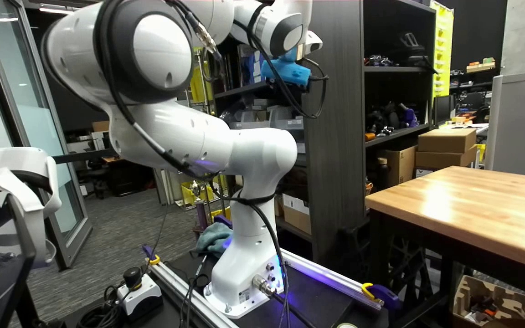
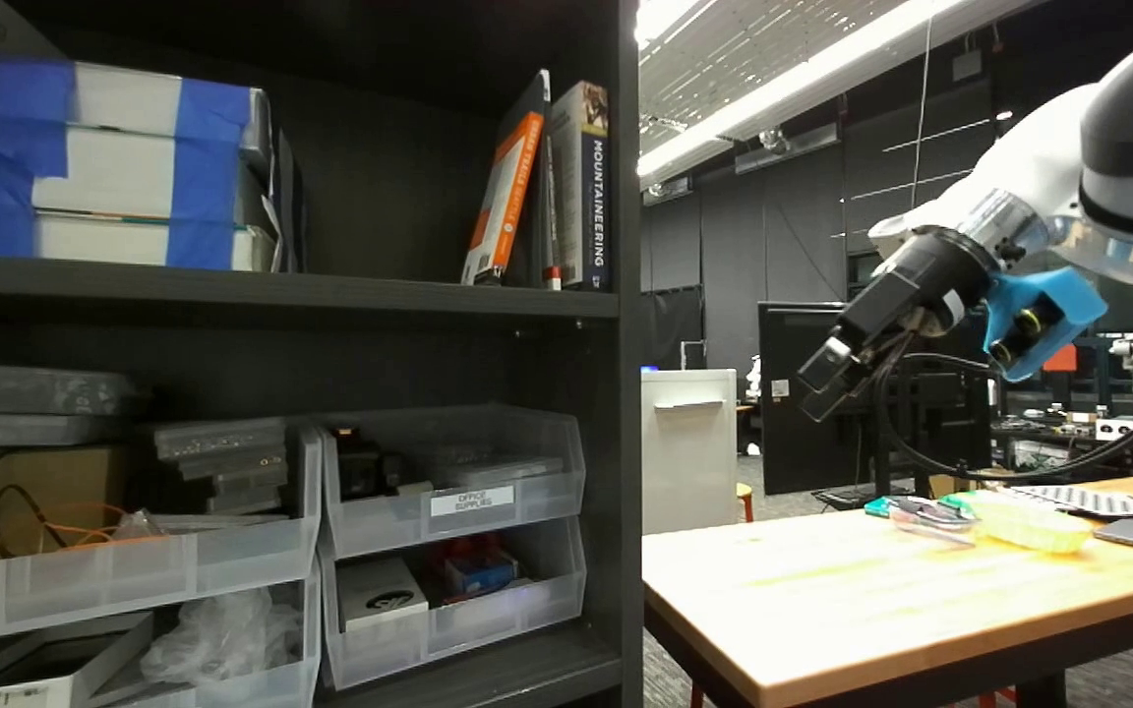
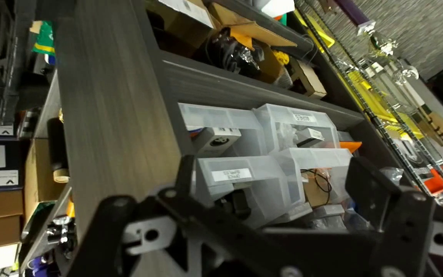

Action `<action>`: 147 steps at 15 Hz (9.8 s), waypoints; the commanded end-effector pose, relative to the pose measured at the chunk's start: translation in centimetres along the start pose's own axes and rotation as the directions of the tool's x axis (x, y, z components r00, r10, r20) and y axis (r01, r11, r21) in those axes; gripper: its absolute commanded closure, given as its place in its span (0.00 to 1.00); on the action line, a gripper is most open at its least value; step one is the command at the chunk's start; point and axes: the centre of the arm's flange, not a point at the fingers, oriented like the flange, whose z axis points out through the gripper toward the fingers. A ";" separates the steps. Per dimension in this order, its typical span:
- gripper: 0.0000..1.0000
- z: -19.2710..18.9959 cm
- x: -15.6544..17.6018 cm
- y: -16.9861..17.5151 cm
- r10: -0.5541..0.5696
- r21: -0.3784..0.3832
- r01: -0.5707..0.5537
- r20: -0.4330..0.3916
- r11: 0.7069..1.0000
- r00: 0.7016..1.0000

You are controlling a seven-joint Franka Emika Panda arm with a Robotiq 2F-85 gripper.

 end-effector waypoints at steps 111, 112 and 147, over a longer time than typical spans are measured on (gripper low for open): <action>0.00 2.4 -3.1 -18.2 -0.135 0.189 0.200 -0.310 0.961 0.941; 0.00 2.8 -3.0 -18.7 -0.140 0.173 0.204 -0.325 0.963 0.935; 0.00 12.8 15.4 -26.7 -0.212 -0.378 -0.166 -0.773 0.911 0.598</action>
